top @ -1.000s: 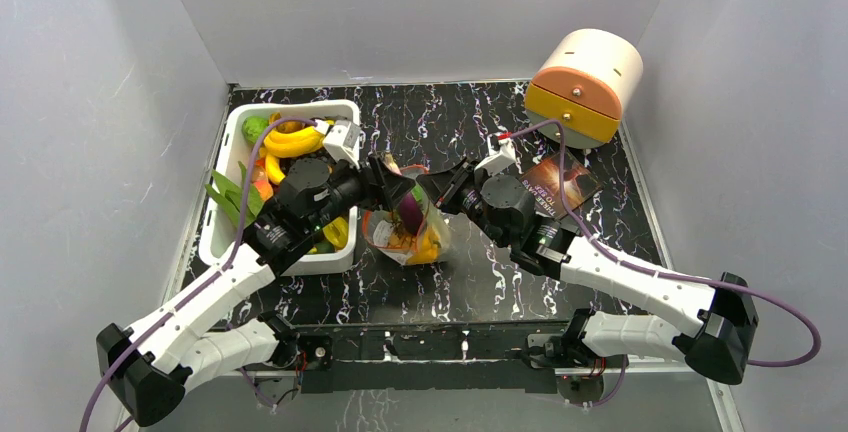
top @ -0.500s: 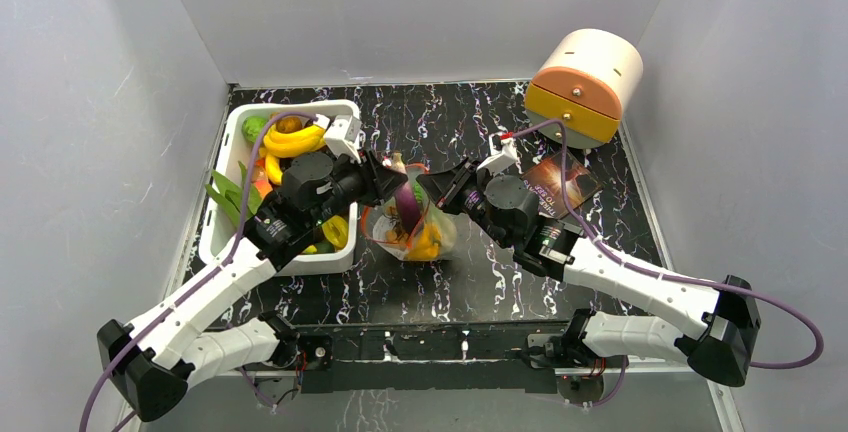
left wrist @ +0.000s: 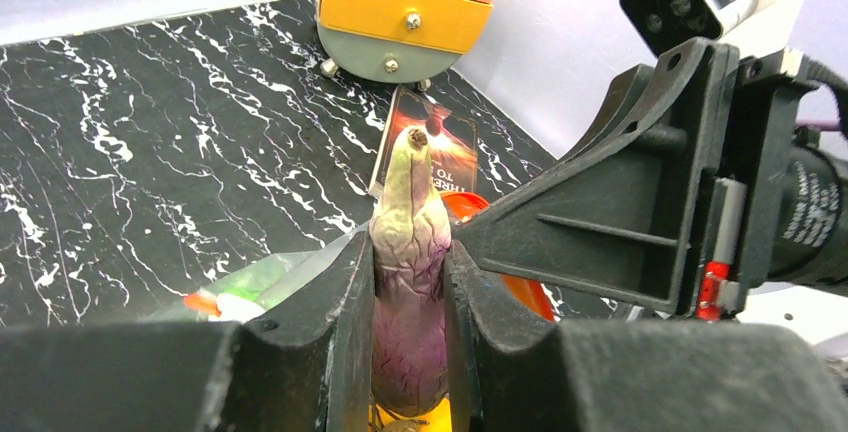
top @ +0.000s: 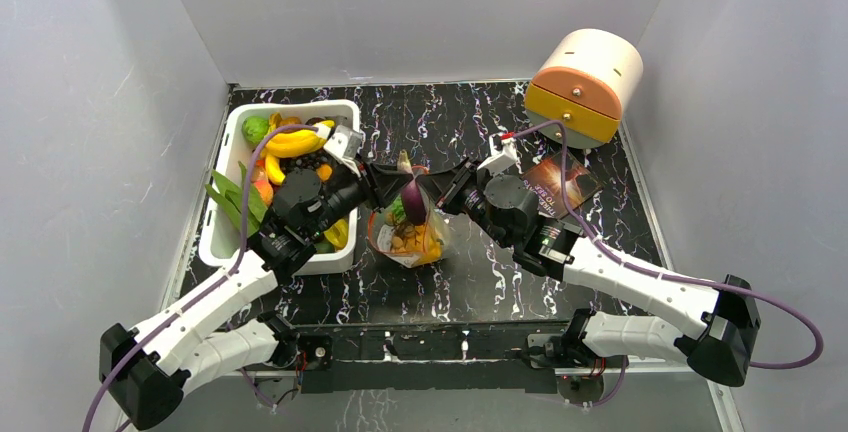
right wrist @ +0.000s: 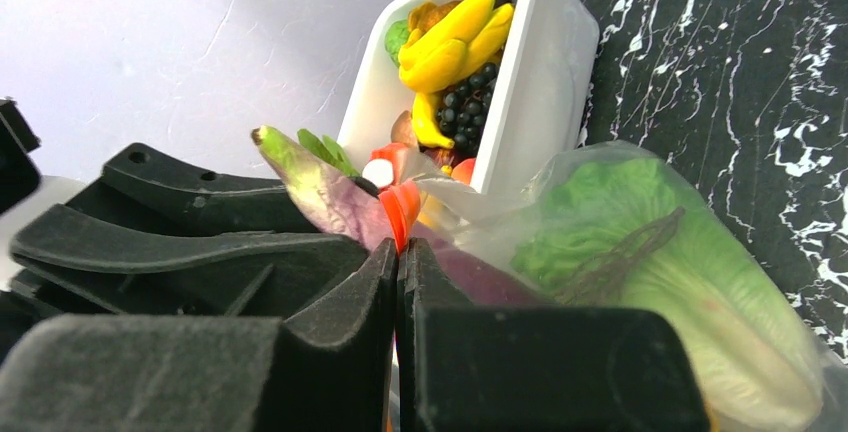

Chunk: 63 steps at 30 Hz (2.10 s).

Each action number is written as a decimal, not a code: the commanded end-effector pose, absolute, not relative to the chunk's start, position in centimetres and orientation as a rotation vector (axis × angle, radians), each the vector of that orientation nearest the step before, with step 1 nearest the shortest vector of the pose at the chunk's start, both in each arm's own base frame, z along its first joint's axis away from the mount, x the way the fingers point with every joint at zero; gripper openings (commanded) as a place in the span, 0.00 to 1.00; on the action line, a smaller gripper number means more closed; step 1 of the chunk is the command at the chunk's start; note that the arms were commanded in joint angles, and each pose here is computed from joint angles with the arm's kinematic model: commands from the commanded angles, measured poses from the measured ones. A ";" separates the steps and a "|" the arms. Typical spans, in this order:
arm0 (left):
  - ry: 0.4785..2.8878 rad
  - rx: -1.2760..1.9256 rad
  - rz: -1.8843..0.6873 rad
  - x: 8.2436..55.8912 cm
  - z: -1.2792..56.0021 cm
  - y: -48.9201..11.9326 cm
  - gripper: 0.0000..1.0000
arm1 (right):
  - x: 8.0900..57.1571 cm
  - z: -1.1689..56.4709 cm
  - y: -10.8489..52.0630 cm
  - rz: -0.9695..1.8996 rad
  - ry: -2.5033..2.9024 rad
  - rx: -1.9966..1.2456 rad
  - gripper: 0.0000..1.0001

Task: Place the food in the zip-top bag and seal the zipper
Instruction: Place the fake vegetable in the zipper food storage bag.

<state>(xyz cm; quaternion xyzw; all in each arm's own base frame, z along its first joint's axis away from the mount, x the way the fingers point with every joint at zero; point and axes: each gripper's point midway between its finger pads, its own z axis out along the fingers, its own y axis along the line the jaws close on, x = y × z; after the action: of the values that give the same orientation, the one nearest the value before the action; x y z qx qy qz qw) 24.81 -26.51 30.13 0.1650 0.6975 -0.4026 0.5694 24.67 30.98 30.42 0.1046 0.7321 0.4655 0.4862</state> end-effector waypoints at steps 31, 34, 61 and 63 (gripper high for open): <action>1.307 0.107 -1.137 23.1 30.2 -23.9 0.00 | 25.0 37.0 32.7 1.384 1.604 0.392 0.00; 1.301 0.122 -1.142 23.2 28.7 -24.3 0.00 | 25.2 37.7 32.5 1.403 1.585 0.427 0.00; 1.648 0.112 -1.048 23.3 25.0 -28.3 0.51 | 24.8 38.4 29.1 1.352 1.522 0.496 0.00; 1.679 0.124 -0.990 23.4 25.2 -27.6 0.55 | 24.6 38.2 28.7 1.346 1.525 0.495 0.00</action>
<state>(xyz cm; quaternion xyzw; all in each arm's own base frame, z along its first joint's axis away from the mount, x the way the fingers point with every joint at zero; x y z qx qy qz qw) 23.34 -29.08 25.94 0.0455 0.6654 -0.4800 0.5698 25.06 30.43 33.39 0.1874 0.6917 0.5144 0.4710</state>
